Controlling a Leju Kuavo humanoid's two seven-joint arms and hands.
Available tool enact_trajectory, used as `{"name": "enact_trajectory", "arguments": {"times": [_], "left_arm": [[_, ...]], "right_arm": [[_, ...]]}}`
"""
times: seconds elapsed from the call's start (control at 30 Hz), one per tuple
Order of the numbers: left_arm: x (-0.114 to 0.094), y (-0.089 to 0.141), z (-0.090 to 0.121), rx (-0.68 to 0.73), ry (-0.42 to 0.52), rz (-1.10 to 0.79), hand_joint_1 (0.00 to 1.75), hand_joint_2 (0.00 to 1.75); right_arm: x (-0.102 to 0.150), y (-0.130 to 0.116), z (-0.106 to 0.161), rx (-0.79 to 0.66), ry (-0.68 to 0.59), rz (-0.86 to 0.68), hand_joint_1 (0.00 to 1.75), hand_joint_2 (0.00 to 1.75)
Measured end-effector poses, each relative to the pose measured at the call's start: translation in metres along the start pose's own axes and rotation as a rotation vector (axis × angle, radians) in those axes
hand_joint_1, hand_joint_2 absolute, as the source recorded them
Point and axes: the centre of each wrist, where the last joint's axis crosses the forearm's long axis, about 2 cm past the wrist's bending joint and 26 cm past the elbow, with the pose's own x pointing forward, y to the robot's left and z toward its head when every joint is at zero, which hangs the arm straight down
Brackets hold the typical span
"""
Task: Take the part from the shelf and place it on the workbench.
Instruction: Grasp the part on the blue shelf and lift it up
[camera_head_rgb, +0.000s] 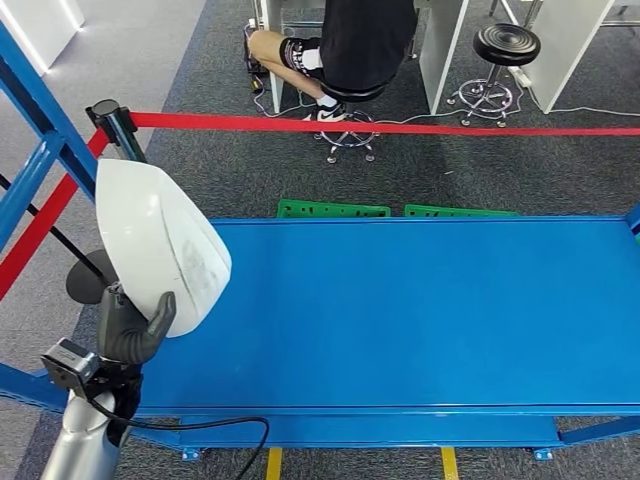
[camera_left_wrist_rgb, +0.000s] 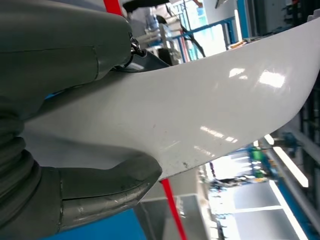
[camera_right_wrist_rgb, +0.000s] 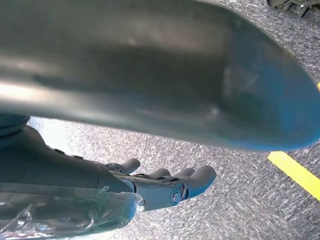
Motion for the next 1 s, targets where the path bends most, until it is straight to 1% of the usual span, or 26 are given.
{"name": "enact_trajectory", "arguments": {"times": [0.13,0.27,0.53,0.67,0.77,1.0], "left_arm": [[0.006,-0.014,-0.006,0.017,-0.034,0.049,1.75,1.75],[0.009,-0.019,-0.009,0.028,-0.048,0.062,1.75,1.75],[0.01,-0.022,-0.011,0.048,-0.062,0.089,1.75,1.75],[0.012,-0.023,-0.011,0.067,-0.096,0.105,1.75,1.75],[0.014,-0.022,-0.012,0.071,-0.113,0.09,1.75,1.75],[0.014,-0.021,-0.011,0.086,-0.107,0.023,1.75,1.75]], "right_arm": [[-0.001,0.0,0.0,-0.003,0.008,-0.015,0.0,0.0],[-0.002,0.001,0.0,-0.003,0.012,-0.023,0.0,0.0],[-0.002,0.001,0.0,-0.004,0.016,-0.034,0.0,0.0],[-0.003,0.001,0.0,-0.005,0.019,-0.049,0.0,0.0],[-0.003,0.001,0.0,-0.004,0.022,-0.056,0.0,0.0],[-0.004,0.001,0.0,-0.007,0.024,-0.061,0.0,0.0]]}}
